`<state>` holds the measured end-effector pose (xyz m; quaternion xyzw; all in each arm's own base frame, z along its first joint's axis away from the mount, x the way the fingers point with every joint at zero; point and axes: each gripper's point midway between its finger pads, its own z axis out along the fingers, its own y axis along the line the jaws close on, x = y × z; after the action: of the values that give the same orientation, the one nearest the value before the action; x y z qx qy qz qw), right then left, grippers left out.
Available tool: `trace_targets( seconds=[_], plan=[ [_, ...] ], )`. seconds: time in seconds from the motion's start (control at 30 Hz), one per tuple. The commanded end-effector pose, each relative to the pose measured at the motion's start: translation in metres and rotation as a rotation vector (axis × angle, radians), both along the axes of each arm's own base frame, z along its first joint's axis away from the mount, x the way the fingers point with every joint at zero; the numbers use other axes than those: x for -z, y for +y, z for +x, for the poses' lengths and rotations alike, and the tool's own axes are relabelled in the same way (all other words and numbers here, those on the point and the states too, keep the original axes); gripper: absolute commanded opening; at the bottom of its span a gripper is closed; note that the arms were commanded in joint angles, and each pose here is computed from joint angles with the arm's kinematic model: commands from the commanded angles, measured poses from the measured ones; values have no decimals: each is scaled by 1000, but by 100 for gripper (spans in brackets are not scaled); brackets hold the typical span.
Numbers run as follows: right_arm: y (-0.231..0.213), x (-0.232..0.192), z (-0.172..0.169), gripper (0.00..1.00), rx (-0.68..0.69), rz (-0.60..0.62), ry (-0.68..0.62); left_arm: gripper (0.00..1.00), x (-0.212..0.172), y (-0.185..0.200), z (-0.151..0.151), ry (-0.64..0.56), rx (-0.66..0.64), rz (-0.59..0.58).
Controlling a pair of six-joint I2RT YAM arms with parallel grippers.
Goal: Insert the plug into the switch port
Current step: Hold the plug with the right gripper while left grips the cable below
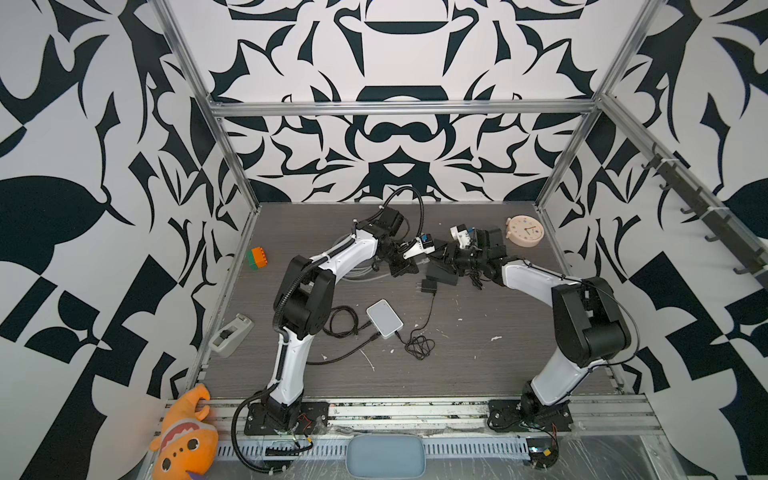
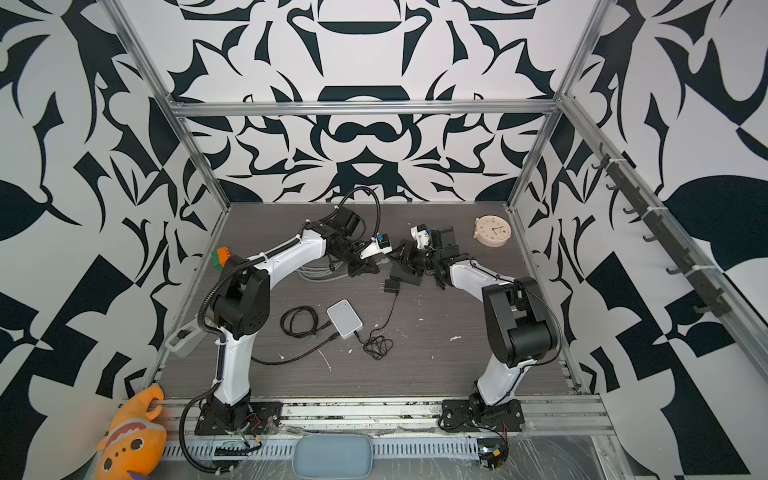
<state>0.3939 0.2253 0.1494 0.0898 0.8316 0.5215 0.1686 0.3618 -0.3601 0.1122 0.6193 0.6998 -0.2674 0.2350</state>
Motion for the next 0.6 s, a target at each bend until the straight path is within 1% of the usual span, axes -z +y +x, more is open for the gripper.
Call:
trace_targets(
  seconds=[0.0, 0.13, 0.27, 0.43, 0.57],
  plan=[
    [4, -30, -1, 34, -20, 37, -92, 0, -3, 0, -12, 23, 37, -13],
    [3, -37, -3, 34, -14, 44, -108, 0, -7, -3, -16, 44, 53, -33],
    [2, -48, -2, 34, -3, 41, -142, 0, -20, -5, -26, 116, 89, -112],
    [-2, -57, -6, 34, -15, -17, -178, 0, -25, -1, -28, 170, 96, -144],
    [-3, -50, -10, 33, -31, -47, -165, 0, -27, 1, -30, 198, 101, -157]
  ],
)
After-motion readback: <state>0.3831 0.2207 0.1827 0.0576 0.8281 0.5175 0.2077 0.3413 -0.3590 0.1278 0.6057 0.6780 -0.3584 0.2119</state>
